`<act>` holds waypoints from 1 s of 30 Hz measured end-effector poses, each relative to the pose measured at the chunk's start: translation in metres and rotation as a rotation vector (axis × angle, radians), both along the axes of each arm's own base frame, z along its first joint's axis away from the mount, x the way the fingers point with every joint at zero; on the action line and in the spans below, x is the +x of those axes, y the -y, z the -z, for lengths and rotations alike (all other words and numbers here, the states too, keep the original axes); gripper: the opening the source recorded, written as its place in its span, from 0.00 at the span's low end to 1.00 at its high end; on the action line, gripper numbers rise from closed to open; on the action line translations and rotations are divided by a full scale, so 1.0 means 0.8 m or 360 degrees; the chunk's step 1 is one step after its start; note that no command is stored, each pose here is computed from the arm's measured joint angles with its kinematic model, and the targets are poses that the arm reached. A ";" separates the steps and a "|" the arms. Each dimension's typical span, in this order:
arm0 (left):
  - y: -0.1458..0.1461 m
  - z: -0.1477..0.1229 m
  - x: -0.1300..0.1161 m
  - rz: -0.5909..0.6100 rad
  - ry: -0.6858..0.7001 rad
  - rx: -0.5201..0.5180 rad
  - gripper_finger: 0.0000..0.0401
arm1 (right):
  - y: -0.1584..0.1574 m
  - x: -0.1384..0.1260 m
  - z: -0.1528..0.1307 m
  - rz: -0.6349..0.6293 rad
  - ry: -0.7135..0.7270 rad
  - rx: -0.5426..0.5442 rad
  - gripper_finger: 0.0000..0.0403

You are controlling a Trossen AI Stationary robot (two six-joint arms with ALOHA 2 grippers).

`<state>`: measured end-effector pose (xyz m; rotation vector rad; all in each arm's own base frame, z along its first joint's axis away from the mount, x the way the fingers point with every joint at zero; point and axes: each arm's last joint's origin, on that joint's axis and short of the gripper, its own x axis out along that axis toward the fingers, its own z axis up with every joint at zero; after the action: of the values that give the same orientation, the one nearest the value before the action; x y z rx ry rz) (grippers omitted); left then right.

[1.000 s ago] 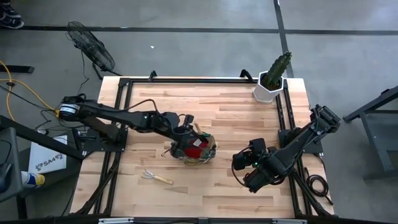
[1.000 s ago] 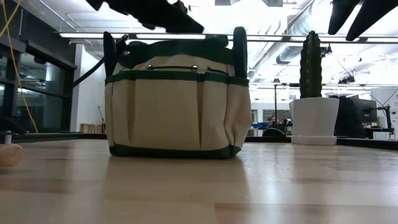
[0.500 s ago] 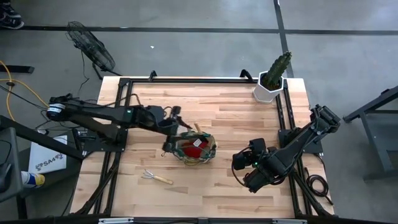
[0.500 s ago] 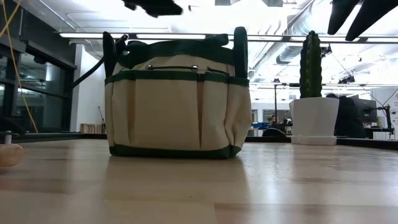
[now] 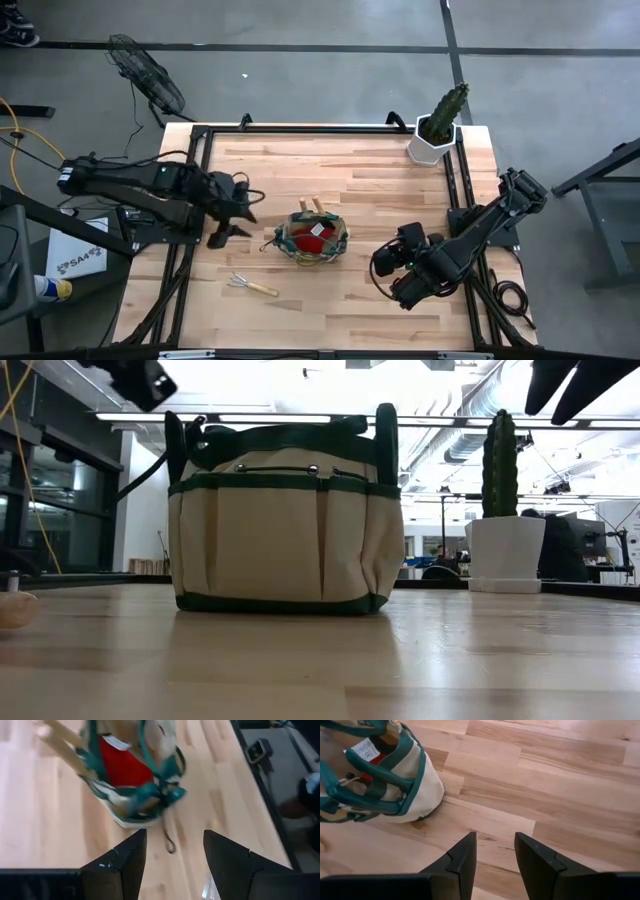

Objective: Pick & Place Garden tools in Gardening bag
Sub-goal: Put the light brown hand rake into the gardening bag

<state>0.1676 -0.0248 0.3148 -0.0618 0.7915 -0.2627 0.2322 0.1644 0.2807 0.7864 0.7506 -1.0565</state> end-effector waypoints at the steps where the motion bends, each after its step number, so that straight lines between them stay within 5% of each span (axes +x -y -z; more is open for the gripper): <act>1: 0.004 0.001 -0.002 0.0008 -0.0024 -0.0020 0.48 | 0.000 0.000 0.000 -0.0015 -0.0005 -0.0002 0.31; 7: 0.035 0.016 -0.001 0.0148 -0.0178 -0.0020 0.48 | 0.000 0.003 0.000 -0.0131 -0.0048 -0.0031 0.31; 14: 0.075 0.055 0.007 0.0090 -0.0474 -0.0027 0.48 | -0.005 0.004 0.000 -0.0255 -0.0067 -0.0046 0.31; 30: 0.145 0.125 0.029 -0.0003 -0.0710 0.0269 0.48 | -0.004 0.004 0.001 -0.0453 -0.0191 -0.0098 0.31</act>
<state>0.1909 -0.1407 0.2146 0.0401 1.2542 -0.1801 0.2355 0.1677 0.2802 0.5481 0.8990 -0.8701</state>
